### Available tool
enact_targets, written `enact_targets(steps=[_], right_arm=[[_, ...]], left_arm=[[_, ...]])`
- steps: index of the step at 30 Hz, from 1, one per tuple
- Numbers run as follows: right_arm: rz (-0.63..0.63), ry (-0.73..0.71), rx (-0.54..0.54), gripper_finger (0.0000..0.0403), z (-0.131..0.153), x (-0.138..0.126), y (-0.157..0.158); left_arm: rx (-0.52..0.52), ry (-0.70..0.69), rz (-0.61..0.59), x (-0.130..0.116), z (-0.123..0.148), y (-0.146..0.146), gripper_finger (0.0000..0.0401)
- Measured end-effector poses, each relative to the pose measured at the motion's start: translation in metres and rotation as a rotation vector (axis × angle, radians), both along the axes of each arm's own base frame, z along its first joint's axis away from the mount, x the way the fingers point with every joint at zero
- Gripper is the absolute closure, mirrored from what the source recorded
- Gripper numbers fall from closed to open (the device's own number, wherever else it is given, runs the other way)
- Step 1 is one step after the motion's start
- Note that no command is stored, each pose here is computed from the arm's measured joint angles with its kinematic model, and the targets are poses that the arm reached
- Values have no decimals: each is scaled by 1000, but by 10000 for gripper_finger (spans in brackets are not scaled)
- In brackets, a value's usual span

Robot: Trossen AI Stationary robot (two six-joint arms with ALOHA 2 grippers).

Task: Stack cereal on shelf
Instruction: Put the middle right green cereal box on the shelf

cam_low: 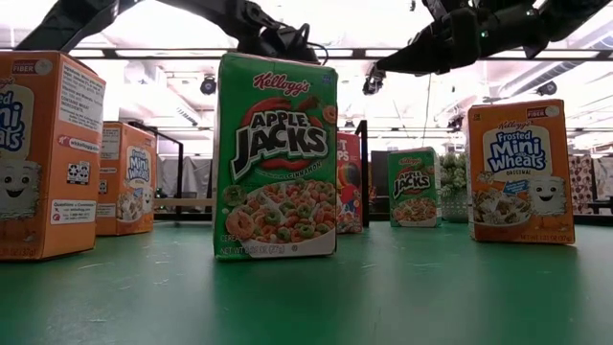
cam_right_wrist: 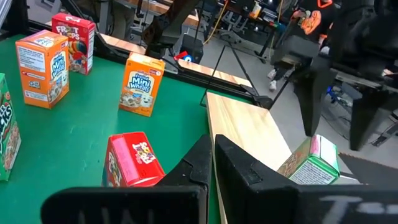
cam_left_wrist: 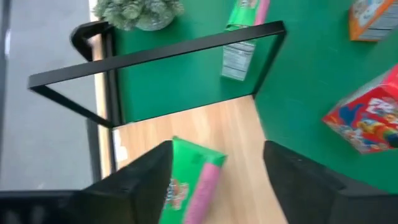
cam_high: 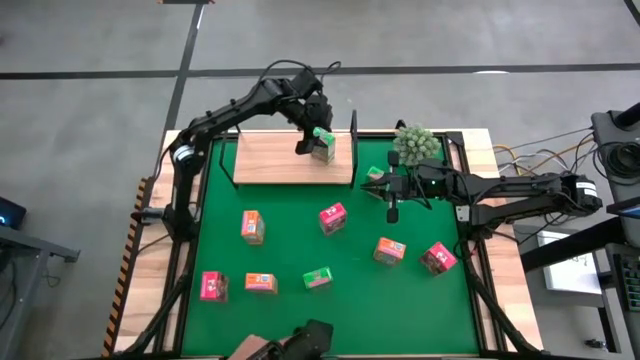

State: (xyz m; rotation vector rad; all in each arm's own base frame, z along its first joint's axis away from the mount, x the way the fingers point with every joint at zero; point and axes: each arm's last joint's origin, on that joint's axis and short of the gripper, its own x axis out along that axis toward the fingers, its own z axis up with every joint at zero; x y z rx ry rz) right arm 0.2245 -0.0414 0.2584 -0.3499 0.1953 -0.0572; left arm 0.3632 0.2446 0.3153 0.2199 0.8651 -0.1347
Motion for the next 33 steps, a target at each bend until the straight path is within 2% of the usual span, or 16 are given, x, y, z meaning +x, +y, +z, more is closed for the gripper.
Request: enact_targets(steps=[4,8,20,24,33], right_arm=[[0,0,-4,390,0,0,0],[2,1,-12,390,0,0,0],[3,1,-15,390,0,0,0],[2,1,-15,390,0,0,0],[-4,2,-15,390,0,0,-1]], left_arm=[[39,26,2,-2,-9,6,103],[44,22,16,-5,-15,13,95],[32,39,35,-10,-38,21,121],[29,41,33,-9,-39,20,134],[19,55,34,-11,-39,19,194]])
